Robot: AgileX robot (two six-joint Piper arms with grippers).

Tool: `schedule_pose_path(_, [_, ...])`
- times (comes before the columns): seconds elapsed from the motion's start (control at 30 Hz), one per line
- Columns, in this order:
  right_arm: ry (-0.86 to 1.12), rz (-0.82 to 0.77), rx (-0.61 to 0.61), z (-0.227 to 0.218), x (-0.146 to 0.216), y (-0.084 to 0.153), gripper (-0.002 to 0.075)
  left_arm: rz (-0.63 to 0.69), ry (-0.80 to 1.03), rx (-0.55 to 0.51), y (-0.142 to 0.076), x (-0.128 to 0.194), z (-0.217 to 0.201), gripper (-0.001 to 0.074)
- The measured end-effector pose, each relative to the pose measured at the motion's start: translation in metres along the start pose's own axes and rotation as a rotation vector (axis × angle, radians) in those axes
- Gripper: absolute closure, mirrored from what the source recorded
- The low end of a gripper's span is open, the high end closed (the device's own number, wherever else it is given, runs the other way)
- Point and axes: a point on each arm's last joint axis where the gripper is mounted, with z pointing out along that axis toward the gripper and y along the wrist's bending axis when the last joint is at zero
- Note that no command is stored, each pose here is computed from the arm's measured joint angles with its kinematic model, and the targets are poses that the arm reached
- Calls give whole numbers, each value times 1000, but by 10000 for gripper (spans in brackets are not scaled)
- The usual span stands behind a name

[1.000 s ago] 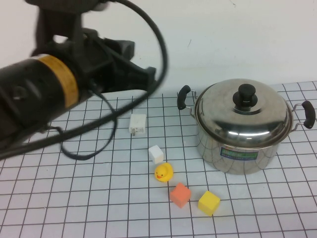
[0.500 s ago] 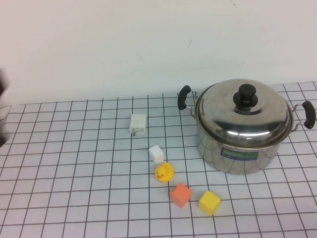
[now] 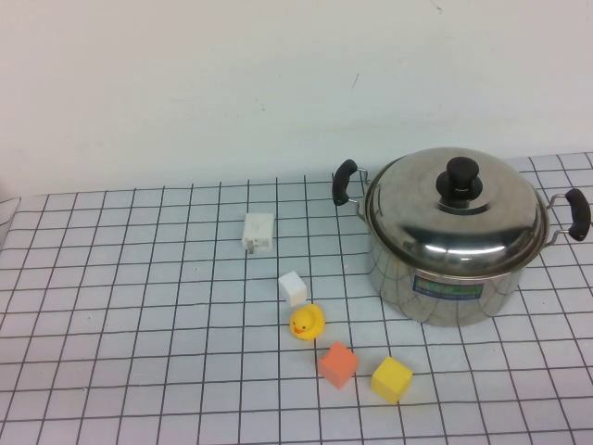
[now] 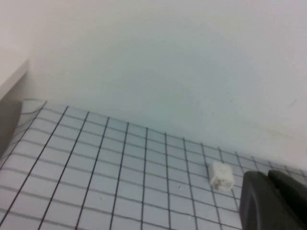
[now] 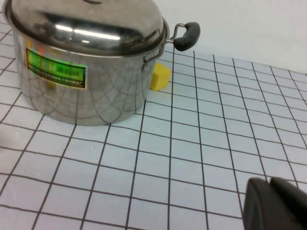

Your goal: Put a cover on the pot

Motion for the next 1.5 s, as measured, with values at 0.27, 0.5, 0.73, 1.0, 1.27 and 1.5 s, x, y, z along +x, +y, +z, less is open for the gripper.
schedule_pose_path(0.27, [0,0,0,0,0,0,717,-39,80,-84,21,46,1,736])
schedule_pose_path(0.5, [0,0,0,0,0,0,717,-39,151,-110,26,60,3,736])
schedule_pose_path(0.73, [0,0,0,0,0,0,717,-41,152,-110,26,60,3,736])
schedule_pose_path(1.0, [0,0,0,0,0,0,717,-41,150,-114,26,60,3,736])
schedule_pose_path(1.27, [0,0,0,0,0,0,717,227,171,-76,25,60,3,736])
schedule_pose_path(1.5, [0,0,0,0,0,0,717,218,175,-62,24,61,3,736])
